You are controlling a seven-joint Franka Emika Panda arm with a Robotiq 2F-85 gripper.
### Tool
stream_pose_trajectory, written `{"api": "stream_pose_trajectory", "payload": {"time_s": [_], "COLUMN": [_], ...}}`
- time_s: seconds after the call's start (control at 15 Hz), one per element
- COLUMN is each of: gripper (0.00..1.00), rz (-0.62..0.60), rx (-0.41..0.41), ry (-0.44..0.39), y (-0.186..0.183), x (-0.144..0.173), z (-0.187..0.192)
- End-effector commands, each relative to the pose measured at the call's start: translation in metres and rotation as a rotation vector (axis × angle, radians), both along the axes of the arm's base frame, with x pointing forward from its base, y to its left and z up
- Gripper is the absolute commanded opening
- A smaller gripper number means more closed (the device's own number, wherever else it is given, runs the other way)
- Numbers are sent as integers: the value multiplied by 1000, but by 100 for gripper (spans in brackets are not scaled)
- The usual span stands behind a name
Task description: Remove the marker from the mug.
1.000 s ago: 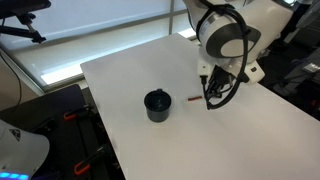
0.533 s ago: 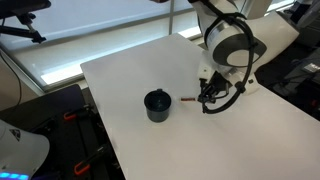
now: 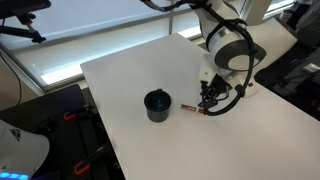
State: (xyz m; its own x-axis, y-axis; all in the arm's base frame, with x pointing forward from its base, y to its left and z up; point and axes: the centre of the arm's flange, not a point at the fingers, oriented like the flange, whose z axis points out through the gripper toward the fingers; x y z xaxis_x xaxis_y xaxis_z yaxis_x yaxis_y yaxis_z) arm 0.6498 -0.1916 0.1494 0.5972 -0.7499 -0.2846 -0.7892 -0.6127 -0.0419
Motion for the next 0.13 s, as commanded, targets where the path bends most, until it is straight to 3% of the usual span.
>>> {"api": "stream_pose_trajectory", "payload": {"time_s": [0.0,0.07], "gripper": [96,99], "rz": [5,18], "rx": [-8,-18], "ry": [38,47], "y": [2,3], "x": [9,8], "z": [0,-3]}}
